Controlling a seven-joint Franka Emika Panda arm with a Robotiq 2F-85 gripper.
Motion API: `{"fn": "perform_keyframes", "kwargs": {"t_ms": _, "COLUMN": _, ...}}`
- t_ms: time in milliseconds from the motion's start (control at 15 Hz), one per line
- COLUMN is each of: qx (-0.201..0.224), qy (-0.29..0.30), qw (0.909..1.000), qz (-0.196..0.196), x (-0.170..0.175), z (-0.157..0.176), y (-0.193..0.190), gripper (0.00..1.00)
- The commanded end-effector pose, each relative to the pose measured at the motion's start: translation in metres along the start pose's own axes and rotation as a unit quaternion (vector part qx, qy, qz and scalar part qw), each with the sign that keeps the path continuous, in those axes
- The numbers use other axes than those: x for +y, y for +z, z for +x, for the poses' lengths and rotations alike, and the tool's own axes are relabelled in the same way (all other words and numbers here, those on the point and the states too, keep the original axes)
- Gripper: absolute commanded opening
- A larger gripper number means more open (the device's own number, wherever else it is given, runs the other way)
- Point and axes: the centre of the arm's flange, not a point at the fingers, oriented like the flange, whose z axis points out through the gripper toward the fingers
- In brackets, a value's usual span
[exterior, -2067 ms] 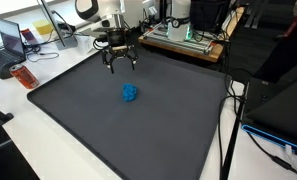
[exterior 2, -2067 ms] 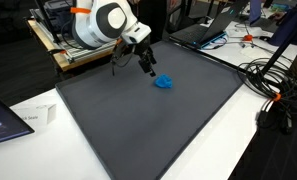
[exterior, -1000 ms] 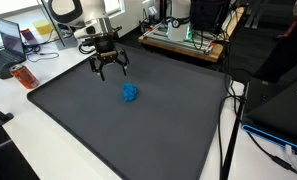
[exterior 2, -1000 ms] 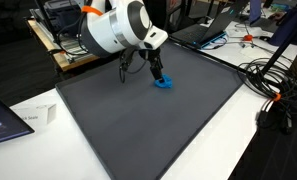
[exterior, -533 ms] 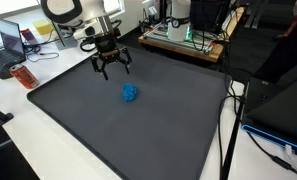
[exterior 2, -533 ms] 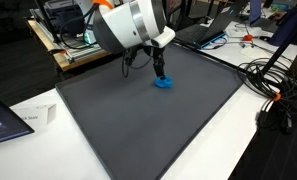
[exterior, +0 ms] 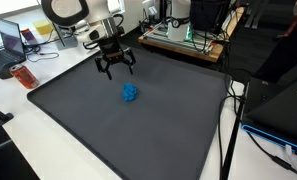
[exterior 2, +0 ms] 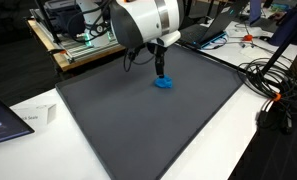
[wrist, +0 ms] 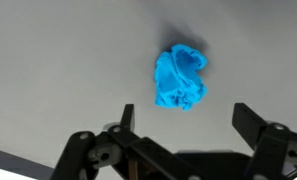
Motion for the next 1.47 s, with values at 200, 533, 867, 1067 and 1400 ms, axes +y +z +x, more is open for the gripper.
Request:
{"fn": "perform_keyframes", "kwargs": {"t_ms": 200, "qx": -0.037, "qy": 0.028, "qw": 0.9989, "qz": -0.004, "x": 0.013, "z": 0.025, "y": -0.005, "gripper": 1.00}}
{"fn": "perform_keyframes", "kwargs": {"t_ms": 533, "qx": -0.016, "qy": 0.052, "qw": 0.9983, "qz": -0.020, "x": -0.004, "z": 0.009, "y": 0.002, "gripper": 1.00}}
{"fn": "perform_keyframes", "kwargs": {"t_ms": 867, "qx": -0.013, "qy": 0.074, "qw": 0.9967, "qz": -0.032, "x": -0.002, "z": 0.017, "y": -0.006, "gripper": 1.00}}
{"fn": "perform_keyframes", "kwargs": {"t_ms": 1067, "qx": -0.020, "qy": 0.107, "qw": 0.9932, "qz": -0.040, "x": -0.003, "z": 0.021, "y": -0.014, "gripper": 1.00}}
{"fn": "perform_keyframes", "kwargs": {"t_ms": 1400, "qx": -0.034, "qy": 0.162, "qw": 0.9850, "qz": -0.048, "x": -0.007, "z": 0.027, "y": -0.020, "gripper": 1.00}}
